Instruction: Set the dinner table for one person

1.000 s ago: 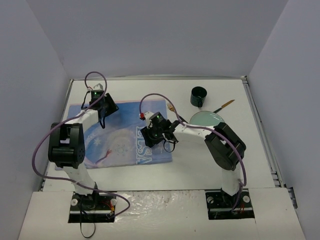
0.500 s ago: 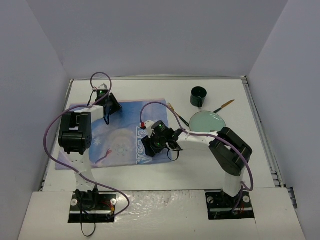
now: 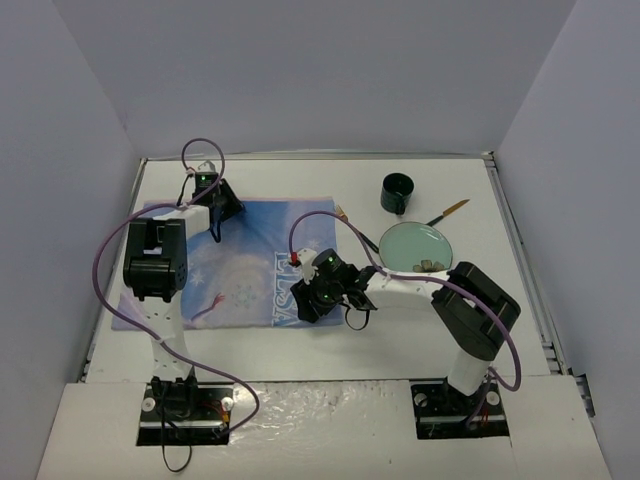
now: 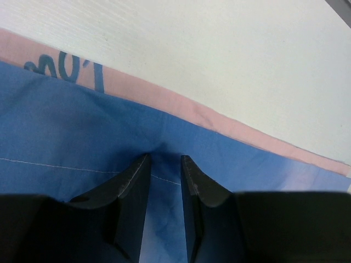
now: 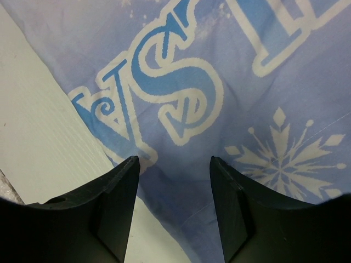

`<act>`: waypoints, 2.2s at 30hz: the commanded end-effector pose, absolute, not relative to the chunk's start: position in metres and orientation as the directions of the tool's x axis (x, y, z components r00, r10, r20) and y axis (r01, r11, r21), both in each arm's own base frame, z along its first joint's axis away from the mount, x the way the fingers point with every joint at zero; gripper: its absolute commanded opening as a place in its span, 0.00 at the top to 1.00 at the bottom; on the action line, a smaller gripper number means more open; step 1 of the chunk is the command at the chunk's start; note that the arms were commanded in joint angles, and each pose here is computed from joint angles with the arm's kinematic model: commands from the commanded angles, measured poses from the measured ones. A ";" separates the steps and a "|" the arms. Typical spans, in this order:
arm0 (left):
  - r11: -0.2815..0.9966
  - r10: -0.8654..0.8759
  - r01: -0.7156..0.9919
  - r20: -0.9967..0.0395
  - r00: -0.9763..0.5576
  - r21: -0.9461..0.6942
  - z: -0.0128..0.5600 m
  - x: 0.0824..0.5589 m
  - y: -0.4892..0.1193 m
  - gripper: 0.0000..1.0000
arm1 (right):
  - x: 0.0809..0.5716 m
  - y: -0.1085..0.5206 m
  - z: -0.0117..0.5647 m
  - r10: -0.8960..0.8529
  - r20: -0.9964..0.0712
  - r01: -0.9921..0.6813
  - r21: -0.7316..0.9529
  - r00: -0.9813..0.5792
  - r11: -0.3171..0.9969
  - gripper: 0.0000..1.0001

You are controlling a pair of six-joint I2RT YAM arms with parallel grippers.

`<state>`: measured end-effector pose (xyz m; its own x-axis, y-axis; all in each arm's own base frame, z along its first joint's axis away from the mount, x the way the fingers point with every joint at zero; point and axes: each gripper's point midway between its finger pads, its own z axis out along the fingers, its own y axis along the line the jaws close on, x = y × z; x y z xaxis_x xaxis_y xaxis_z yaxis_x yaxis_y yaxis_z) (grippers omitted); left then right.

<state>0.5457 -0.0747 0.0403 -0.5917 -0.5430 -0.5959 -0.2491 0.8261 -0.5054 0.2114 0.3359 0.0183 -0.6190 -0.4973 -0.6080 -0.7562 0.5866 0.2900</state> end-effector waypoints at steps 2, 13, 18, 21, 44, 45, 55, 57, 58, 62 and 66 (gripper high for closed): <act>0.832 -0.538 -0.218 -0.645 -0.544 -0.510 0.076 0.555 -0.064 0.68 | 0.208 0.339 0.038 -0.498 -0.611 -0.761 0.294 -0.615 0.579 0.46; 0.896 -0.433 -0.102 -0.797 -0.421 -0.433 0.234 0.521 -0.051 0.21 | 0.269 0.393 0.169 -0.371 -0.818 -0.826 0.205 -0.439 0.526 0.35; 0.909 -0.414 -0.241 -0.806 -0.422 -0.341 0.247 0.457 -0.021 0.18 | 0.317 0.394 0.194 -0.287 -0.843 -0.777 0.217 -0.454 0.591 0.31; 0.901 -0.411 -0.341 -0.779 -0.473 -0.268 0.219 0.415 -0.004 0.19 | 0.350 0.385 0.197 -0.239 -0.845 -0.736 0.238 -0.479 0.634 0.31; 0.624 -0.717 -0.766 -0.504 -0.481 -0.156 0.043 0.243 0.054 0.39 | 0.460 0.376 0.108 -0.195 -0.844 -0.647 0.214 -0.499 0.732 0.49; 0.610 -0.727 -0.779 -0.496 -0.475 -0.148 0.039 0.240 0.055 0.40 | 0.461 0.376 0.103 -0.196 -0.843 -0.647 0.214 -0.501 0.732 0.48; 0.508 -0.790 -0.859 -0.434 -0.432 -0.070 0.014 0.211 0.066 0.41 | 0.478 0.355 0.062 -0.198 -0.821 -0.605 0.209 -0.535 0.768 0.41; 0.500 -0.800 -0.864 -0.414 -0.435 -0.058 0.008 0.209 0.065 0.41 | 0.481 0.349 0.057 -0.199 -0.816 -0.597 0.209 -0.543 0.775 0.39; 0.498 -0.803 -0.865 -0.403 -0.438 -0.052 0.006 0.208 0.065 0.41 | 0.482 0.345 0.054 -0.200 -0.813 -0.593 0.208 -0.546 0.778 0.38; 0.484 -0.817 -0.874 -0.375 -0.437 -0.037 0.000 0.204 0.064 0.42 | 0.487 0.332 0.048 -0.197 -0.807 -0.575 0.203 -0.556 0.792 0.35; 0.466 -0.827 -0.884 -0.371 -0.422 -0.033 -0.002 0.200 0.066 0.44 | 0.490 0.325 0.046 -0.192 -0.803 -0.566 0.207 -0.564 0.798 0.34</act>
<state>0.2197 0.0688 0.0163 -0.4356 -0.7884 -0.4344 -0.8549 0.5134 -0.0746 0.4756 0.3255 0.0253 -0.6200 -0.2190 -0.7534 -0.5532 0.8029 0.2218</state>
